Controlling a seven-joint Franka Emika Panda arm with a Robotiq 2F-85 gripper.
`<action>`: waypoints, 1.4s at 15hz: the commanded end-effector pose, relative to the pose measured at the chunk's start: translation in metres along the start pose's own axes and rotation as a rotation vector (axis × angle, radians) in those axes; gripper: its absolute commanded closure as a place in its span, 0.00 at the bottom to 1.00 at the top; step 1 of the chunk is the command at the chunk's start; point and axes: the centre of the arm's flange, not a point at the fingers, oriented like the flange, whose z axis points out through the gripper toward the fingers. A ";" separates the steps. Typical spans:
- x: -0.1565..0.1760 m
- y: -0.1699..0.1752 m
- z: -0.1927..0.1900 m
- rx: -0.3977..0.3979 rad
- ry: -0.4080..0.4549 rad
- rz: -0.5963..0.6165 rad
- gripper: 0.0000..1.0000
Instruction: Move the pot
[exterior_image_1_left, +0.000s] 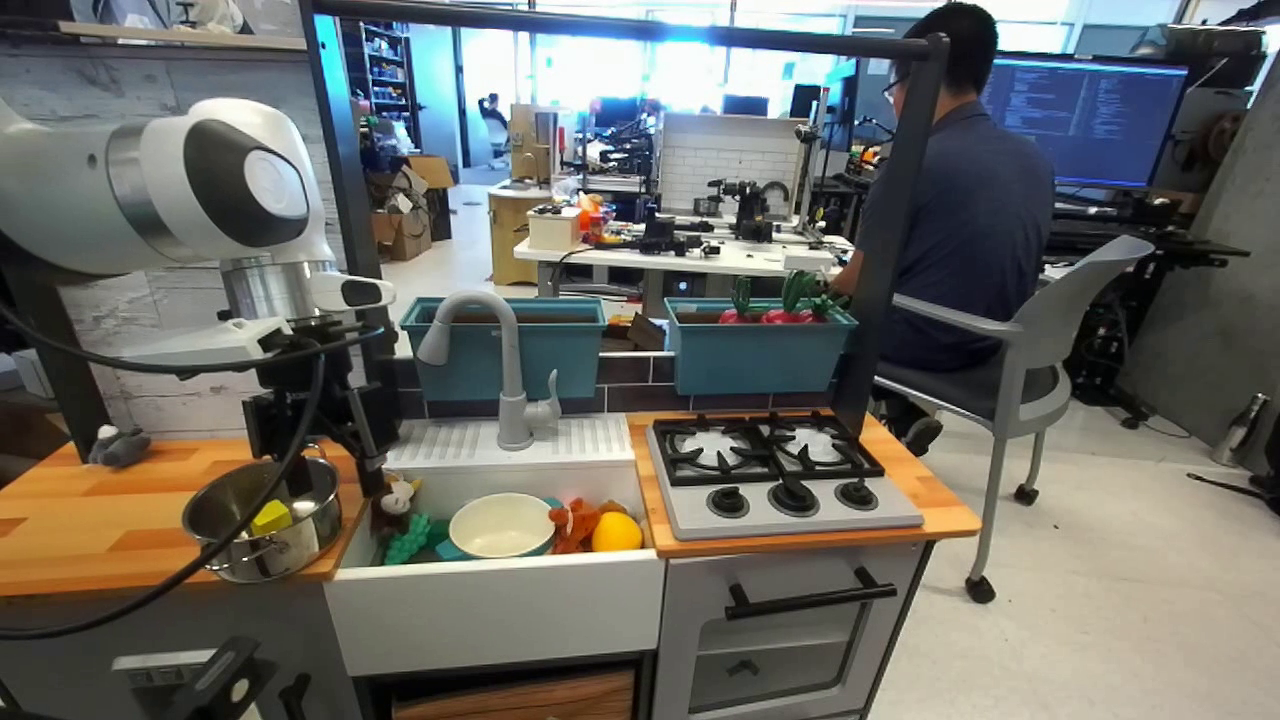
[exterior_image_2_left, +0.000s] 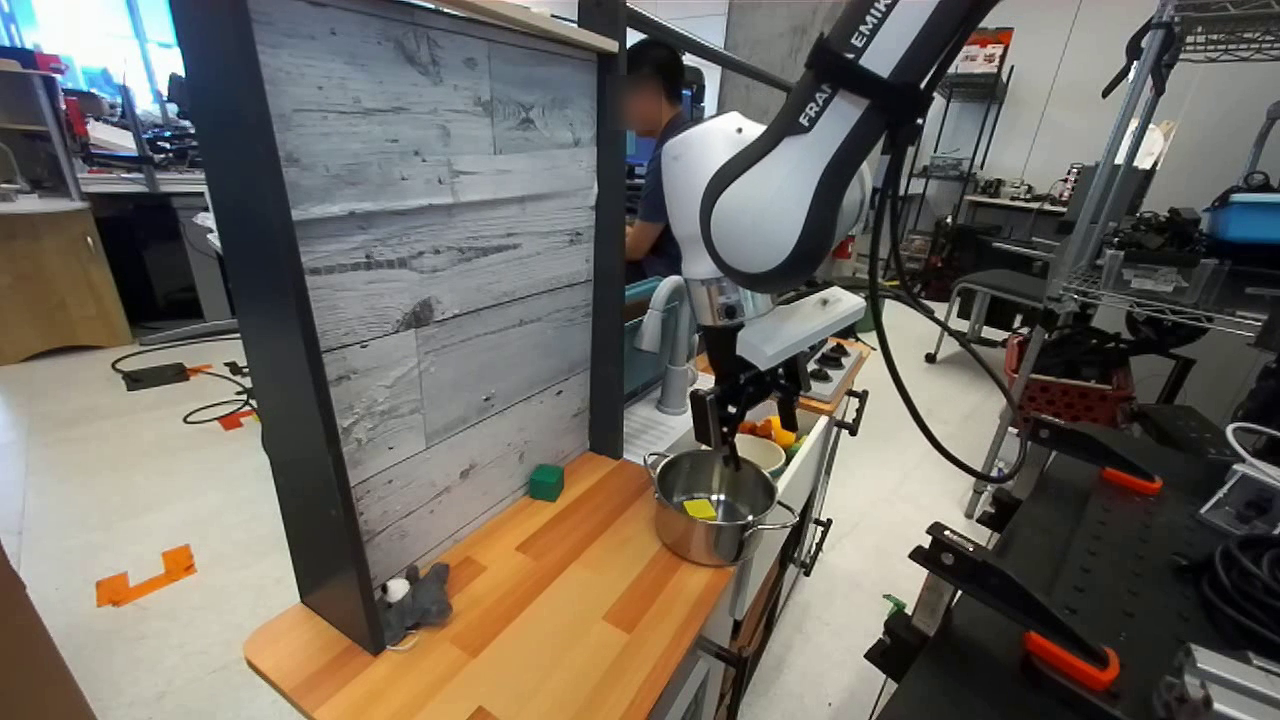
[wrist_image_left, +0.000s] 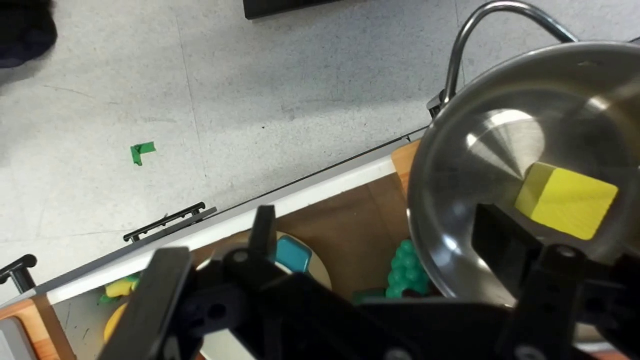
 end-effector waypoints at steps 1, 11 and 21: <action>0.022 -0.011 0.006 -0.023 -0.038 0.032 0.00; 0.035 -0.021 0.026 -0.107 -0.088 0.072 0.42; 0.015 -0.033 0.002 -0.114 -0.124 -0.009 0.96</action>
